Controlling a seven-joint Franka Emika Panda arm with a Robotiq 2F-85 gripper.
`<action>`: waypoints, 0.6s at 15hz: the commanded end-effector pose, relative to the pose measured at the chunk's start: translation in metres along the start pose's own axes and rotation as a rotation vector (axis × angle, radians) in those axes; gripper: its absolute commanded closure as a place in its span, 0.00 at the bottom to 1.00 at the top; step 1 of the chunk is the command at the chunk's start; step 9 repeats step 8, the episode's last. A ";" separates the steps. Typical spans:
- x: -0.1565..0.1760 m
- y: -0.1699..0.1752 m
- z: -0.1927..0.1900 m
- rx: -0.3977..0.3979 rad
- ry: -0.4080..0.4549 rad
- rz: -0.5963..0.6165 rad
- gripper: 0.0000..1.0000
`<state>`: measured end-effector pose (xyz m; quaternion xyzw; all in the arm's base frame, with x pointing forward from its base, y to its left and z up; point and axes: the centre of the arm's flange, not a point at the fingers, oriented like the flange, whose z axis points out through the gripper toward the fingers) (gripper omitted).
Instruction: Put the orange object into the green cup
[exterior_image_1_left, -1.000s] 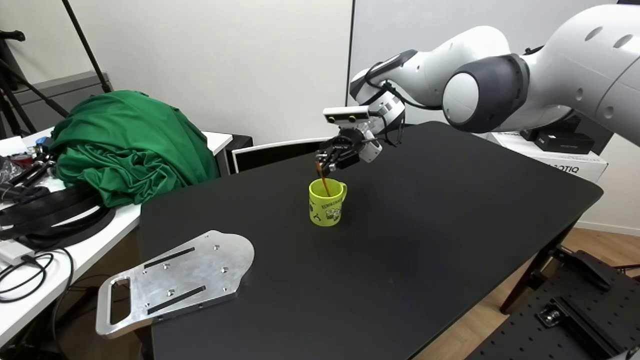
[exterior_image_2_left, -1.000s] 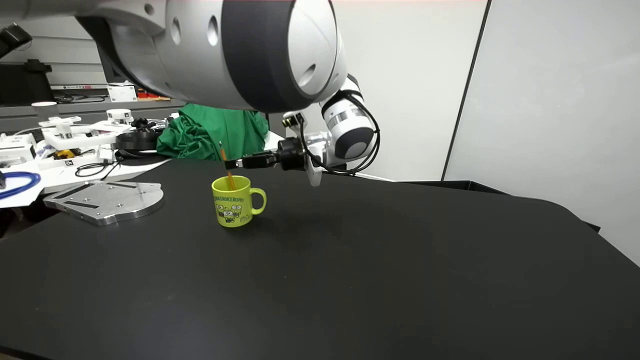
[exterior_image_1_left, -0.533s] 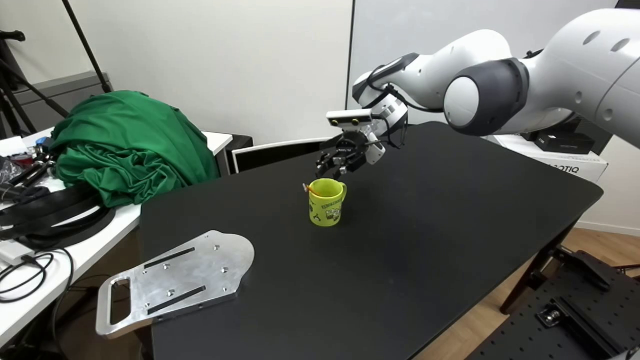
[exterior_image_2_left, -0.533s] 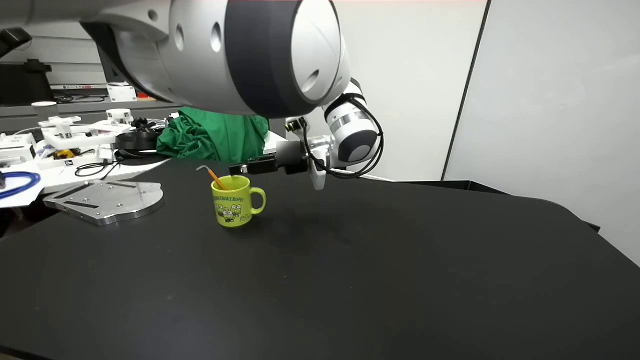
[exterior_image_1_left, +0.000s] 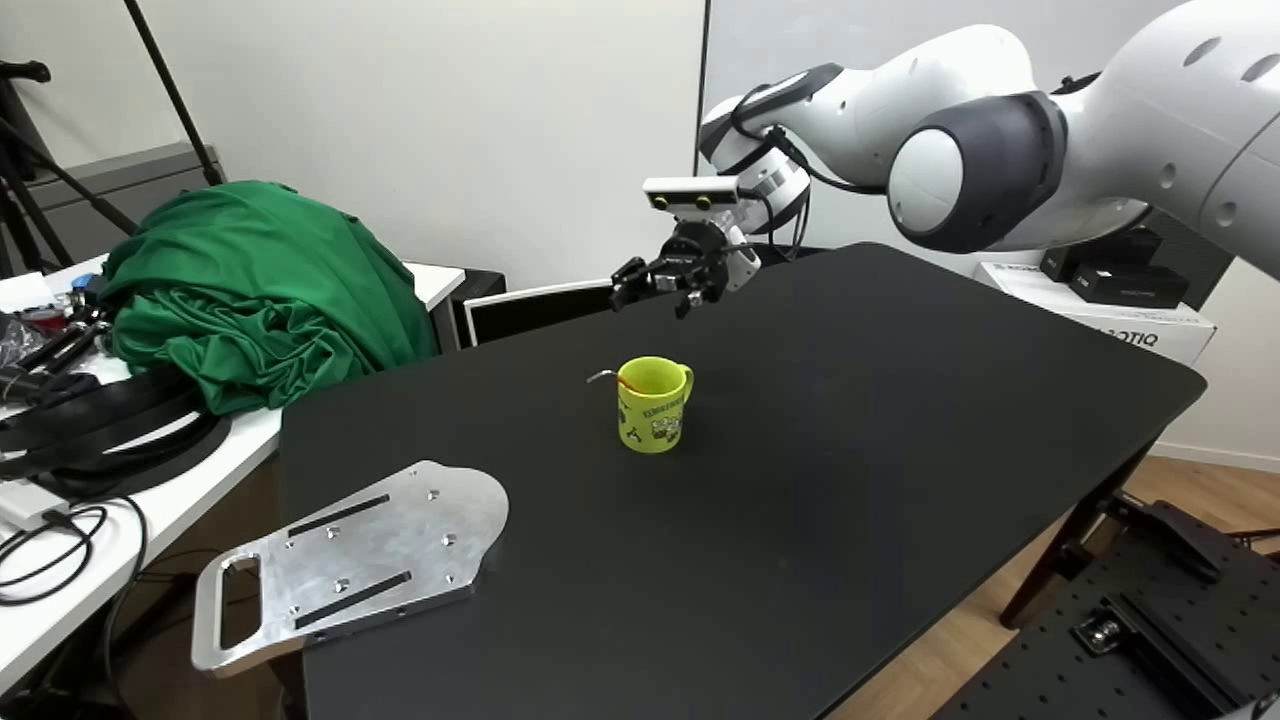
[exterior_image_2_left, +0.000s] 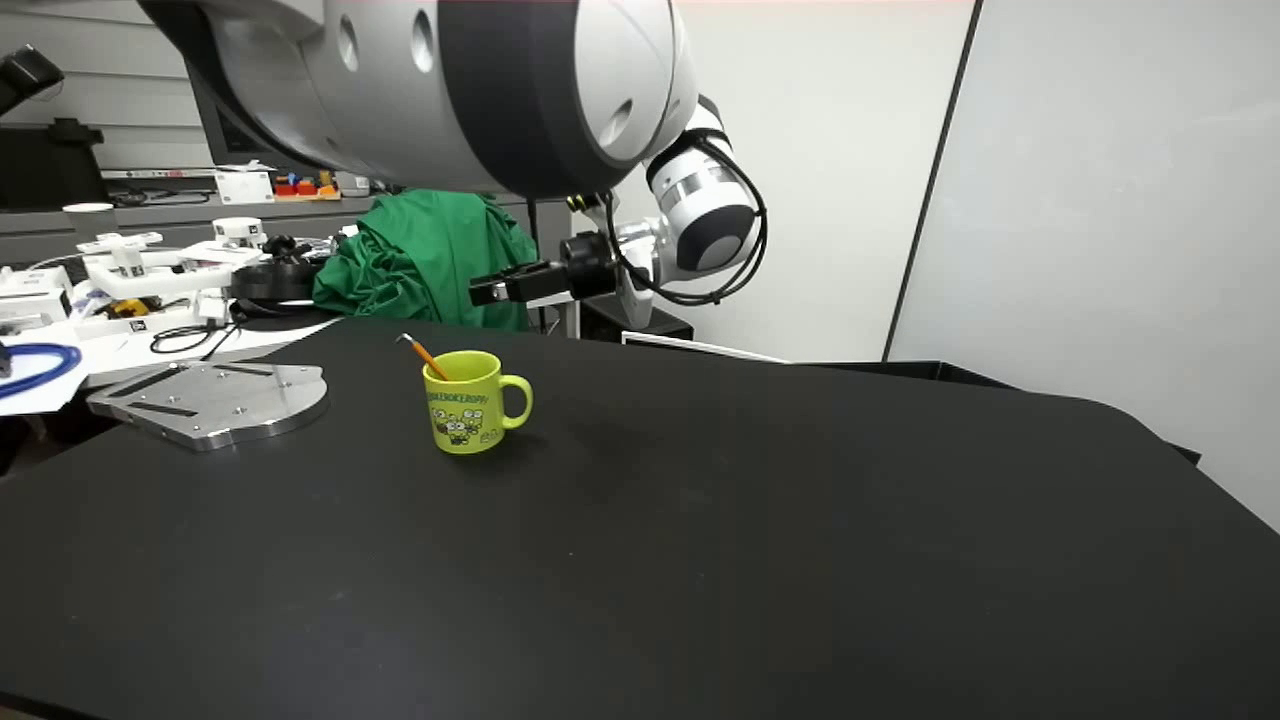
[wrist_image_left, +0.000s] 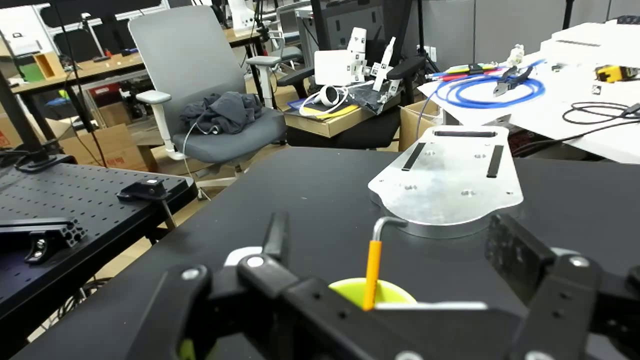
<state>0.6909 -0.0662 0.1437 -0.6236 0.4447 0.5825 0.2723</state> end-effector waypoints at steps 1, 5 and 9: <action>-0.047 -0.004 -0.001 -0.030 0.048 -0.034 0.00; -0.050 -0.009 0.002 -0.025 0.045 -0.056 0.01; -0.053 -0.010 0.003 -0.027 0.050 -0.059 0.00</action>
